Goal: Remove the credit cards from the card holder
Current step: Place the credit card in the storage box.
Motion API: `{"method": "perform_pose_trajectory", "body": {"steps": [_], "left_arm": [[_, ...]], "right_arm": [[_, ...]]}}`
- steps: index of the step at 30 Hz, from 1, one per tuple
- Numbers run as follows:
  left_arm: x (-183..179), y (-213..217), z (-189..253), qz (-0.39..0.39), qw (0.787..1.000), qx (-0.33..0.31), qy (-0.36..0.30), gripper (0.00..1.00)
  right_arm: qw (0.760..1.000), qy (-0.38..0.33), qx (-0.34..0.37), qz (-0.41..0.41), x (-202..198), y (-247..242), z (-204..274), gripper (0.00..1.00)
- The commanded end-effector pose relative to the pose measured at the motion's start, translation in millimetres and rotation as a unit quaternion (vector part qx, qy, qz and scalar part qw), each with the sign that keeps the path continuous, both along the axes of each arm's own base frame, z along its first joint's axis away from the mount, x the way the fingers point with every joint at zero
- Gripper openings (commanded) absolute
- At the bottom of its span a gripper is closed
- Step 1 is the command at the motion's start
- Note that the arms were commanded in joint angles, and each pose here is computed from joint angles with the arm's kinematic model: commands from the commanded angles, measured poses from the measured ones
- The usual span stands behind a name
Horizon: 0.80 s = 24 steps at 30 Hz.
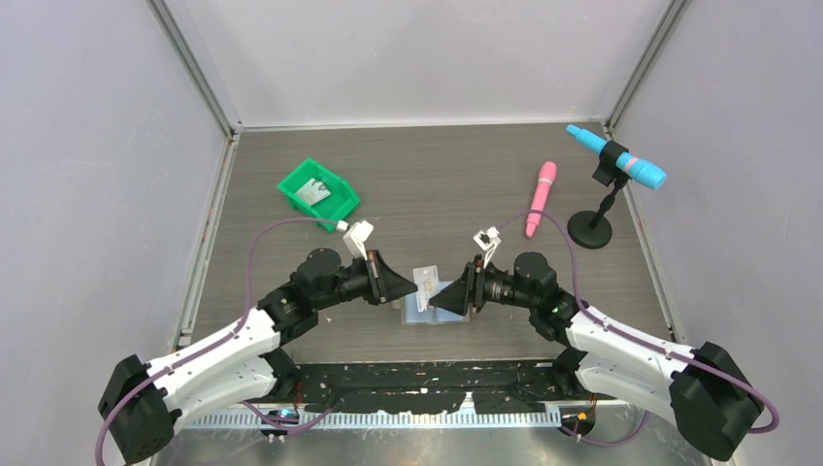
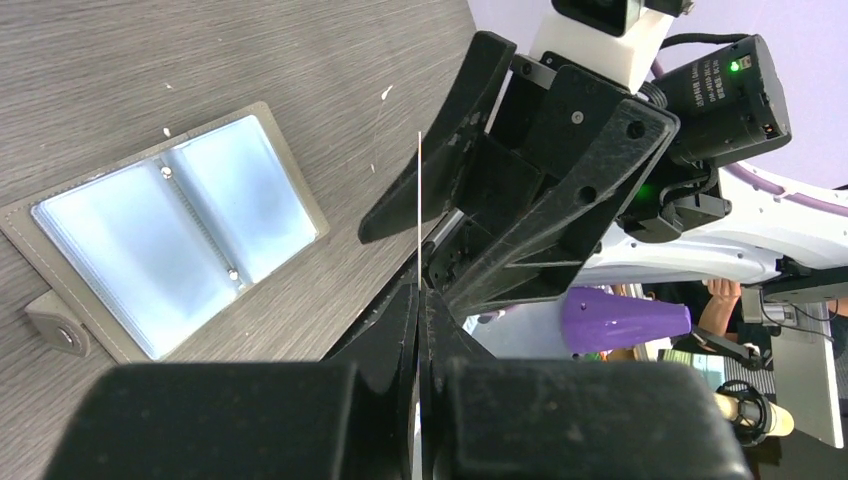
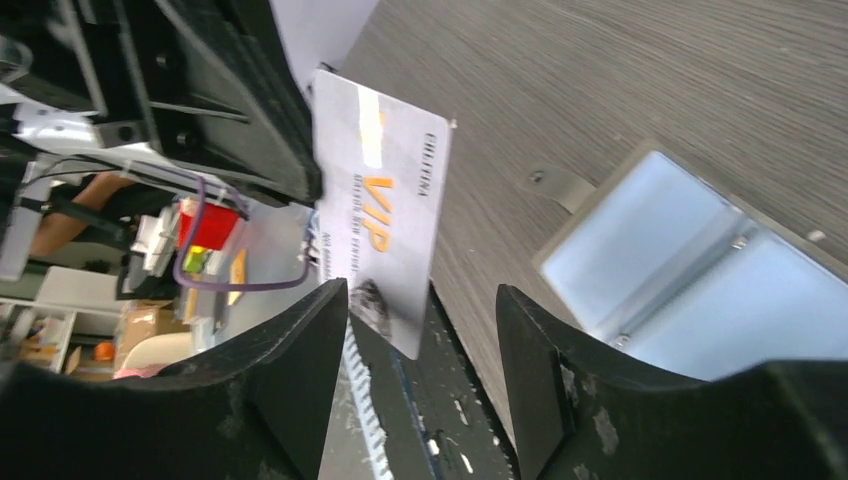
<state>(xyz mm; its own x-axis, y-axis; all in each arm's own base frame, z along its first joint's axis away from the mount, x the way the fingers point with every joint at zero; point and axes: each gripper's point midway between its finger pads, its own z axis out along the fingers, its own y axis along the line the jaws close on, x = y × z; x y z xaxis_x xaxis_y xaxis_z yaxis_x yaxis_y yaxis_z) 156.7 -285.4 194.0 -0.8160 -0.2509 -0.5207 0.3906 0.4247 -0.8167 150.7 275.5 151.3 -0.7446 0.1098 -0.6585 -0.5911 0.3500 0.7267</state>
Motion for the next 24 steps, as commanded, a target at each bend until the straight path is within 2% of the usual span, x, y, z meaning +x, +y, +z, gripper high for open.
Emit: {"method": "perform_pose_trajectory", "body": {"steps": [1, 3, 8, 9, 10, 15, 20, 24], "left_arm": [[-2, -4, 16, -0.010, 0.999, -0.036, -0.024, 0.00], [-2, -5, 15, -0.009, 0.999, -0.039, -0.024, 0.00], [-1, -4, 9, -0.006, 0.999, -0.033, -0.021, 0.00], [-1, -3, 8, -0.006, 0.999, -0.030, -0.023, 0.01], [-1, -2, 5, -0.004, 0.999, -0.022, -0.023, 0.07], [-4, 9, 5, -0.012, 0.998, 0.031, -0.044, 0.37], [-13, 27, 9, -0.033, 0.992, 0.105, -0.065, 0.50], [-22, 36, 15, -0.077, 0.981, 0.155, -0.084, 0.55]], "right_arm": [[0.996, -0.032, 0.066, 0.041, -9, 8, 33, 0.58], [0.996, -0.033, 0.073, 0.050, -12, 10, 35, 0.49], [0.993, -0.032, 0.091, 0.071, -19, 12, 39, 0.14], [0.993, -0.034, 0.091, 0.074, -20, 11, 38, 0.10], [0.993, -0.031, 0.087, 0.075, -21, 11, 36, 0.07], [0.992, -0.035, 0.069, 0.099, -29, 9, 27, 0.05], [0.987, -0.023, 0.063, 0.147, -44, 9, 20, 0.05], [0.979, -0.015, 0.065, 0.194, -58, 9, 18, 0.05]]}}
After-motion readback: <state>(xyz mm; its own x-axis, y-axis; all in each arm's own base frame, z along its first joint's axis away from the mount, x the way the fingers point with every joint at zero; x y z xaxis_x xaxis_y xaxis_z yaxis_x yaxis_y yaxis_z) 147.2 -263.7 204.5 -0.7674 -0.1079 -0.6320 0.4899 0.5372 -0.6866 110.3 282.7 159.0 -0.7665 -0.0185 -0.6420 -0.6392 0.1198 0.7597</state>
